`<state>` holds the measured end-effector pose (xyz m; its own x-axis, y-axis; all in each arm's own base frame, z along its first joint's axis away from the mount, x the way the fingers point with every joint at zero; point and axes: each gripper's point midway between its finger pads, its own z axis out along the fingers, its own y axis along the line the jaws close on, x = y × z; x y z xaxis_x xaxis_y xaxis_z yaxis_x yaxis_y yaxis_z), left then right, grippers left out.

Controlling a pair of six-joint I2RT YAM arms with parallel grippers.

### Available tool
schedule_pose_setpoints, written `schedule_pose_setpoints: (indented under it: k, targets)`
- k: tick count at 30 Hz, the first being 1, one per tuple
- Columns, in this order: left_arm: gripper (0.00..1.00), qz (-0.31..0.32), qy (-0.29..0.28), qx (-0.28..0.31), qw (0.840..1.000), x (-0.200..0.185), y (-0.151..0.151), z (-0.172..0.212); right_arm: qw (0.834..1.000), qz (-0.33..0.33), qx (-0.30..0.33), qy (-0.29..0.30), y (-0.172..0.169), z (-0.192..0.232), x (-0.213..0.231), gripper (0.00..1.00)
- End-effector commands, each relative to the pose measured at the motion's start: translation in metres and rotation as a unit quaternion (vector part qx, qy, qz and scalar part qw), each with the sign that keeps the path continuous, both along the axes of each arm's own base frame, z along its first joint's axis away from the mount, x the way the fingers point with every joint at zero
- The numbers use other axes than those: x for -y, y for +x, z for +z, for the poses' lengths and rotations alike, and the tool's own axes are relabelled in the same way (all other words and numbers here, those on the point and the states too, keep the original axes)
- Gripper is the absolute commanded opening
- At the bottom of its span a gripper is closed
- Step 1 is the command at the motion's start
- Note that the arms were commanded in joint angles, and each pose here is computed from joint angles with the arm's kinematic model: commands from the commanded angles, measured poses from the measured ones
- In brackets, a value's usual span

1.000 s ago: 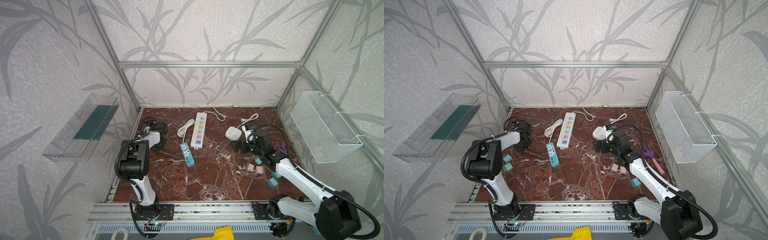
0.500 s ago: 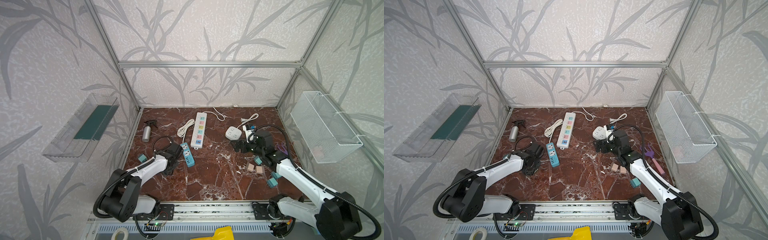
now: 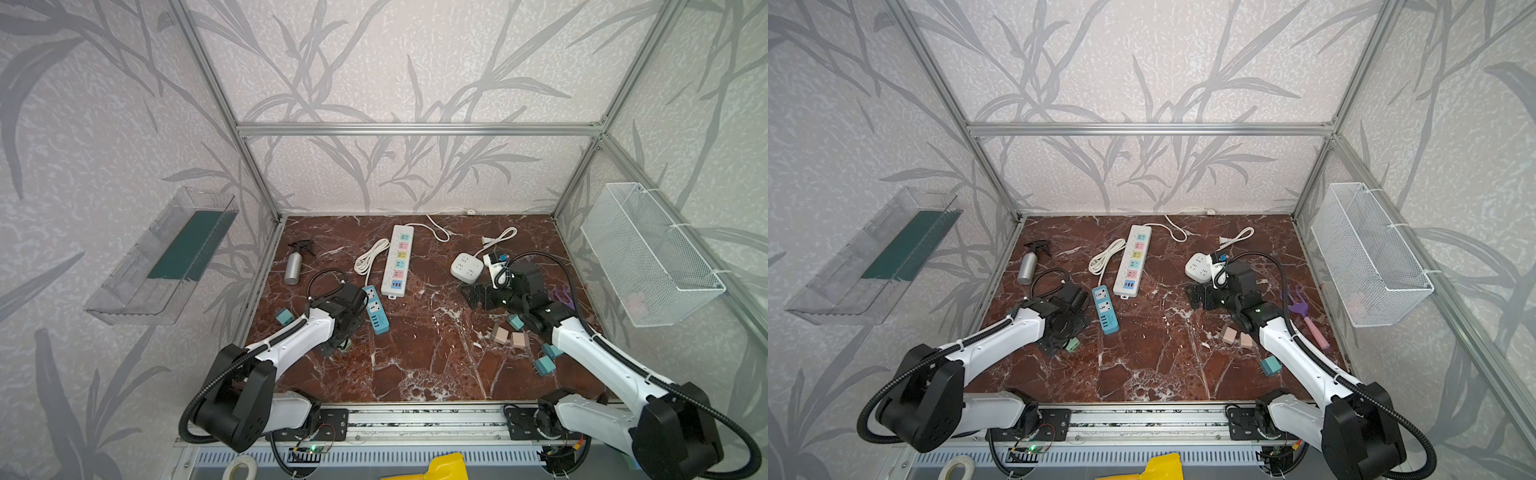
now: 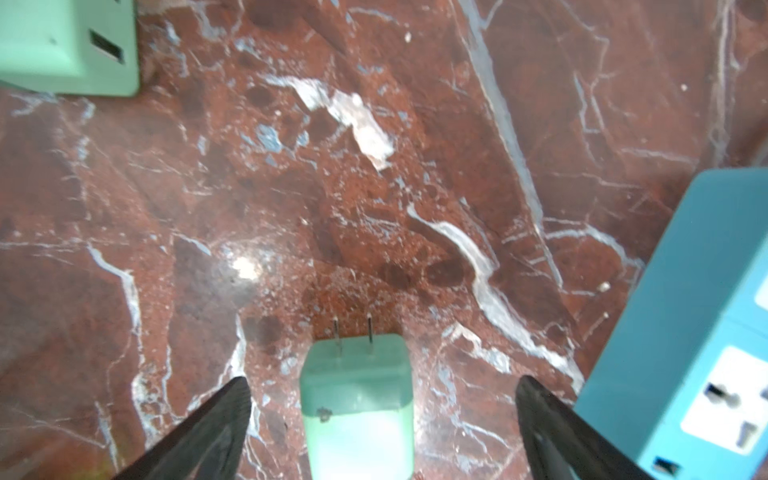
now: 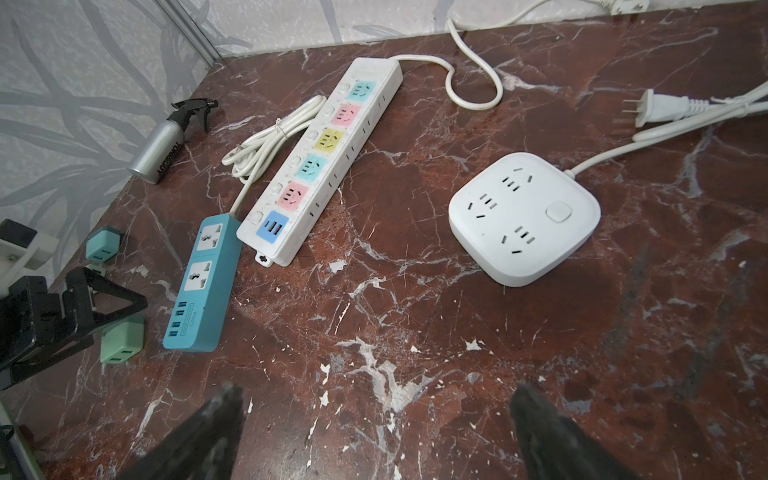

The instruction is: Insert the plug

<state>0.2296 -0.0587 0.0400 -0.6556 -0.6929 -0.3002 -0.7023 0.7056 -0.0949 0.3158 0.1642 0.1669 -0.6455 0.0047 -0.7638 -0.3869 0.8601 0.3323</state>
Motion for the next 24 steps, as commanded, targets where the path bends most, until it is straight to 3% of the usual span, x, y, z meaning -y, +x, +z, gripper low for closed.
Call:
schedule_pose_setpoints:
  k: [1,13,20,24]
  targets:
    - [0.99,-0.034,-0.011,-0.007,0.999,0.009,-0.014,0.001,1.0,0.007,0.015,0.009,-0.001,0.017,-0.002,0.99]
    - [0.99,-0.055,-0.031,0.015,0.998,0.031,-0.014,-0.002,0.999,-0.02,0.039,0.004,-0.003,0.03,0.009,0.99]
    - [0.99,-0.038,0.014,0.009,0.999,0.011,-0.023,0.006,0.999,-0.028,0.038,-0.003,-0.002,0.027,0.013,0.99]
    - [0.99,-0.054,-0.016,0.007,0.998,0.024,-0.021,-0.007,0.998,-0.037,0.047,-0.004,-0.002,0.029,0.016,0.99]
